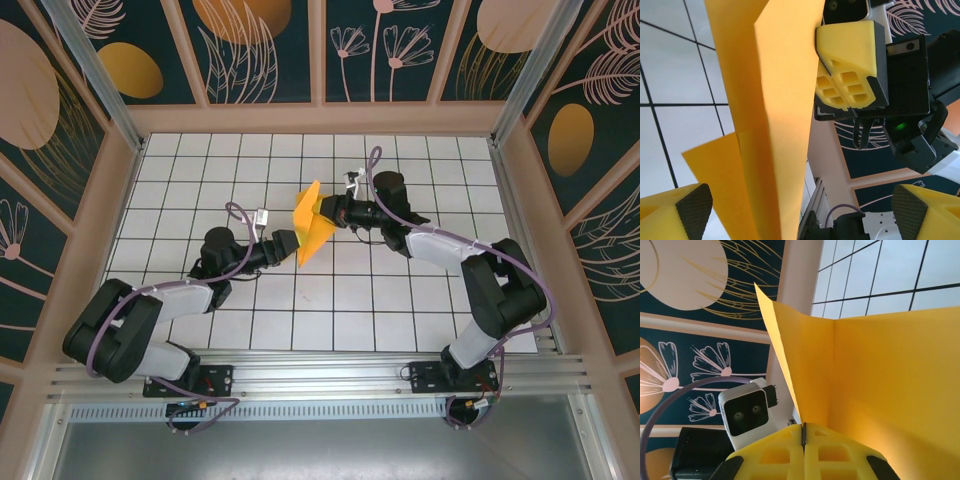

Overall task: Fold a paper plane with a square sheet of paper (pick it up from the middle)
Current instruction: Turn over the paper at the center of the table.

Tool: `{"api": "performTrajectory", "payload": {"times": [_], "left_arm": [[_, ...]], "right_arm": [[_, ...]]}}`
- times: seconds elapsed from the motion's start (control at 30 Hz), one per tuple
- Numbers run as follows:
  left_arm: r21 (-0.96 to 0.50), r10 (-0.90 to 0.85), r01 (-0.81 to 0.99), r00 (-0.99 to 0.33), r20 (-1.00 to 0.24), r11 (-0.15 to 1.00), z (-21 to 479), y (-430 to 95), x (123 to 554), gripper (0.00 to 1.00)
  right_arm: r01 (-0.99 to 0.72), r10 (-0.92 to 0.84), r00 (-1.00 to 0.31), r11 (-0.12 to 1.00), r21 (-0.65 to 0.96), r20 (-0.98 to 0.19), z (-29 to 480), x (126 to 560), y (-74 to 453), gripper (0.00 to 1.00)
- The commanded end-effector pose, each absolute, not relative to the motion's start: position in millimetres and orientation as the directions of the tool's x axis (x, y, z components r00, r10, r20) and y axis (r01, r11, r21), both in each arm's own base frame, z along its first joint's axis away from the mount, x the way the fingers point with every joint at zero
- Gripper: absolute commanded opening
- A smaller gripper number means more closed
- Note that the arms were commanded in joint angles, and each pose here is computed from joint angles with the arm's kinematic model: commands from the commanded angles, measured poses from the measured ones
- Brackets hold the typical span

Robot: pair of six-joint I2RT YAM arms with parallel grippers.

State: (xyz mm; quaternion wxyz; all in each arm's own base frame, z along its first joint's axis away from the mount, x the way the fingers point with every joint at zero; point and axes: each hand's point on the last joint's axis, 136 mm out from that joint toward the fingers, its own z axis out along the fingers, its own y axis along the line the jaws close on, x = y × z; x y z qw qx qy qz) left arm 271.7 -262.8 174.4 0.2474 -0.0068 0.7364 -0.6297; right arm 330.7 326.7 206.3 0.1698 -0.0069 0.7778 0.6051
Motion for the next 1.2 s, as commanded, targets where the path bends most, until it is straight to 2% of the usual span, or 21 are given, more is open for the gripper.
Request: {"api": "performTrajectory", "payload": {"times": [0.0,0.33,0.5,0.53,0.6,0.67,0.77,0.9,1.03,1.17], "left_arm": [[-0.911,-0.341,0.395,-0.846,-0.41,0.116,210,-266,276,0.87],[-0.913,-0.387,0.394,-0.83,-0.402,0.104,216,-263,282,0.46],[-0.917,-0.403,0.38,-0.825,-0.395,0.12,212,-261,284,0.26],[-0.916,-0.403,0.382,-0.825,-0.397,0.122,212,-261,284,0.23],[-0.915,-0.408,0.378,-0.82,-0.402,0.142,210,-260,286,0.15],[-0.91,-0.405,0.379,-0.815,-0.414,0.168,207,-259,286,0.13],[-0.895,-0.389,0.371,-0.808,-0.442,0.247,197,-256,289,0.12],[-0.824,-0.345,0.336,-0.787,-0.512,0.456,175,-243,296,0.13],[-0.672,-0.284,0.272,-0.752,-0.595,0.689,160,-215,306,0.13],[-0.445,-0.203,0.143,-0.741,-0.641,0.884,145,-174,311,0.12]], "right_arm": [[-0.281,0.17,-0.935,0.179,0.943,-0.311,242,320,333,0.0],[-0.257,0.159,-0.945,0.173,0.951,-0.285,238,317,332,0.0],[-0.257,0.166,-0.942,0.207,0.944,-0.293,235,317,328,0.0],[-0.257,0.166,-0.941,0.221,0.941,-0.296,233,317,327,0.02],[-0.253,0.188,-0.931,0.281,0.926,-0.312,228,320,321,0.15],[-0.252,0.214,-0.917,0.344,0.904,-0.337,225,323,312,0.28],[-0.243,0.256,-0.885,0.46,0.854,-0.39,221,329,295,0.46],[-0.192,0.312,-0.833,0.611,0.768,-0.457,213,334,264,0.6],[-0.133,0.355,-0.794,0.691,0.711,-0.494,205,332,238,0.64],[-0.073,0.397,-0.759,0.735,0.674,-0.516,196,327,217,0.65]]}}
